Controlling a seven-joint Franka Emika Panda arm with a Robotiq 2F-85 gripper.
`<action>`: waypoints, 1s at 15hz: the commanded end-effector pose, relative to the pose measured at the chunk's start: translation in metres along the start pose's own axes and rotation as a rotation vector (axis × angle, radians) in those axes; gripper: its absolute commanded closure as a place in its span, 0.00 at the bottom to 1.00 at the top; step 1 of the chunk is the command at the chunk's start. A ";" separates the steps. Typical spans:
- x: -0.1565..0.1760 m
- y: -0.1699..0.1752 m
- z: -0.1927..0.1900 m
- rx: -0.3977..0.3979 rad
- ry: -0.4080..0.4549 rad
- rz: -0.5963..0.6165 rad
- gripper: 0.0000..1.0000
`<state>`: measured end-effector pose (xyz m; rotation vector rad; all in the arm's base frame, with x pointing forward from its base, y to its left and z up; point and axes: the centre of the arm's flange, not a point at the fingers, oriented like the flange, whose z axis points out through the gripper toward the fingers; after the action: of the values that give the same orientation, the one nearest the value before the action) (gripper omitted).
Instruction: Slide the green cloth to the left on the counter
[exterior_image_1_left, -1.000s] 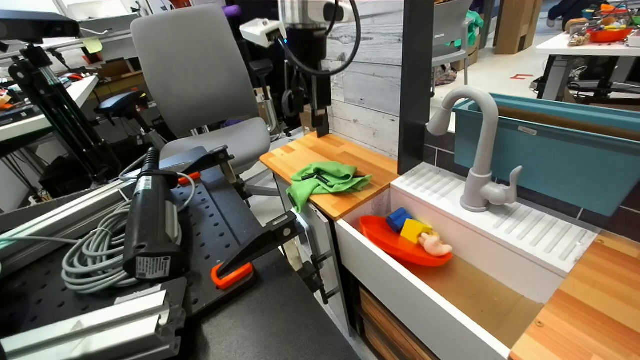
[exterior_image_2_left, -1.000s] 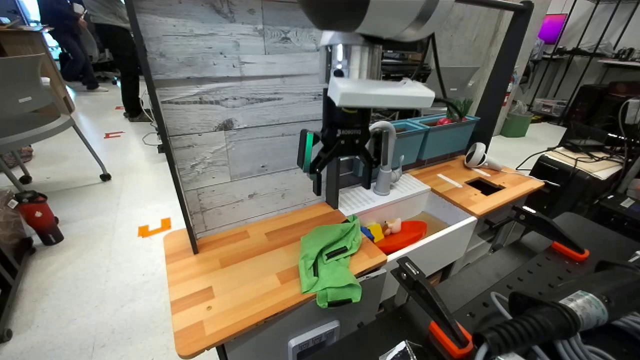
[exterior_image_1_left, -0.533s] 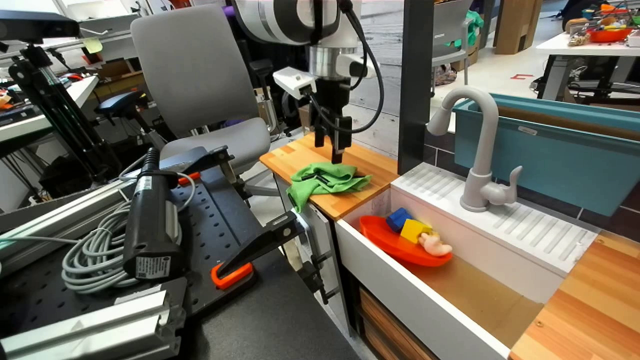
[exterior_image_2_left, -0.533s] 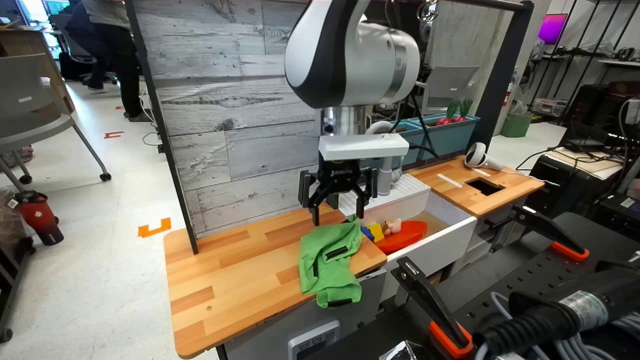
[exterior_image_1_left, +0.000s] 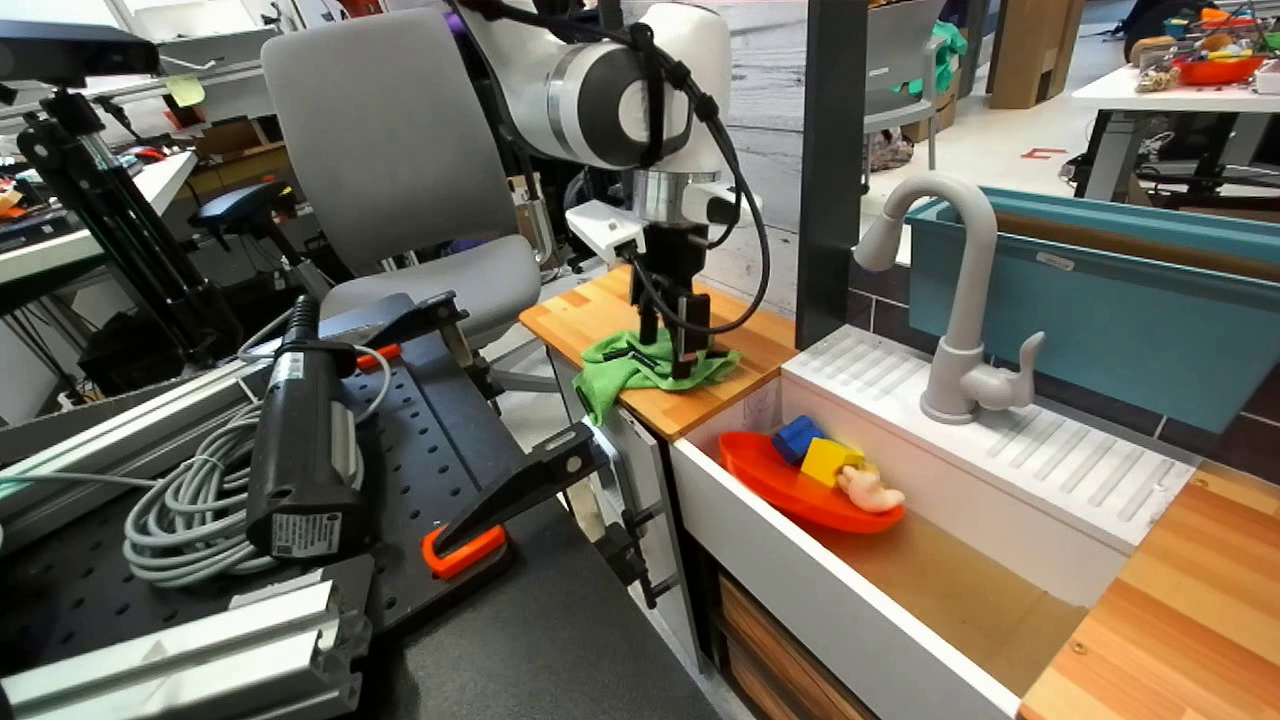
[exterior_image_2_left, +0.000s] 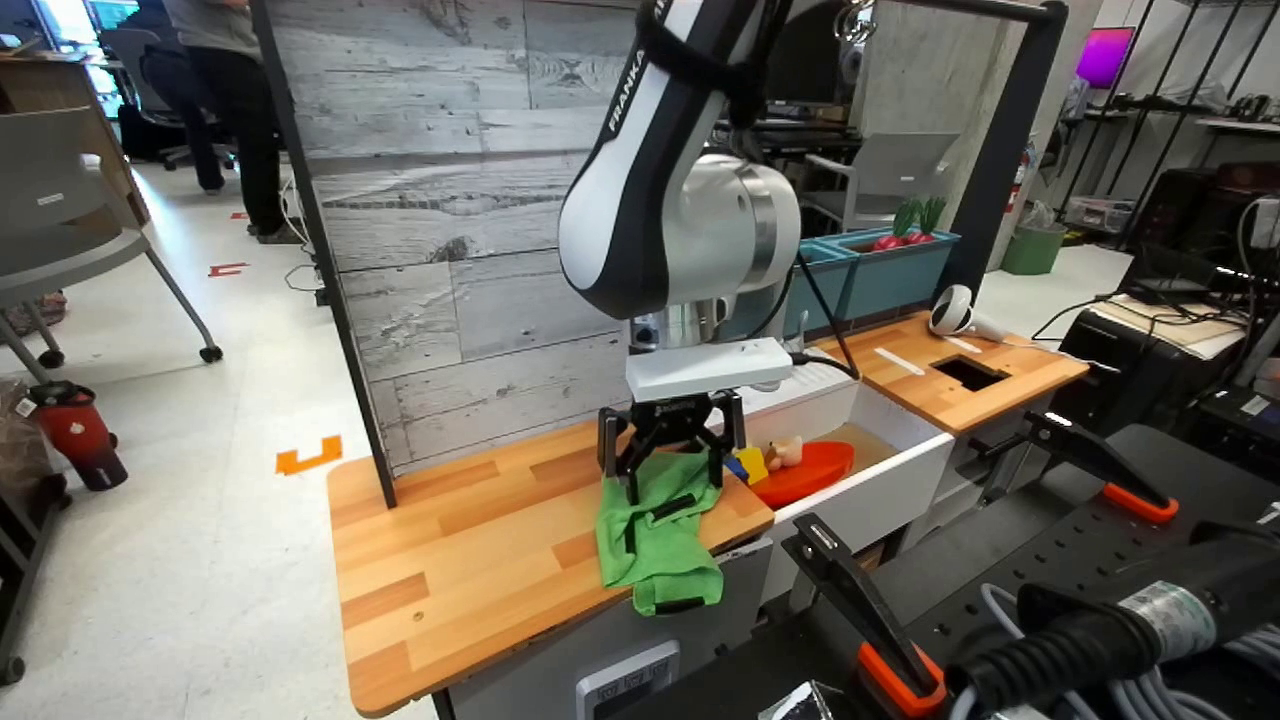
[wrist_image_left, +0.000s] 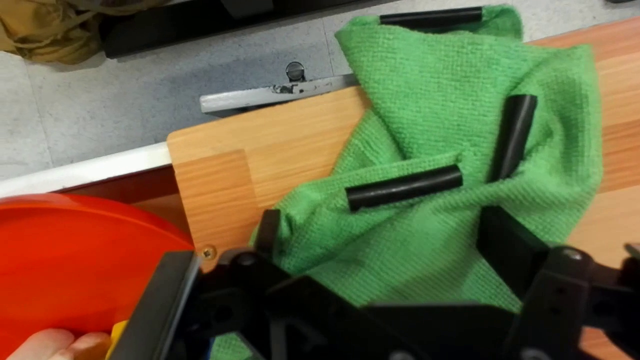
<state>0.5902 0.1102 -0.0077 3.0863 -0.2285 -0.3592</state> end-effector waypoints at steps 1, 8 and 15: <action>0.018 -0.011 0.024 -0.049 0.007 -0.002 0.00; 0.025 -0.053 0.029 -0.049 0.044 -0.068 0.00; 0.024 -0.114 0.036 -0.069 0.086 -0.170 0.00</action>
<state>0.6099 0.1939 -0.0316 3.0753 0.0025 -0.2455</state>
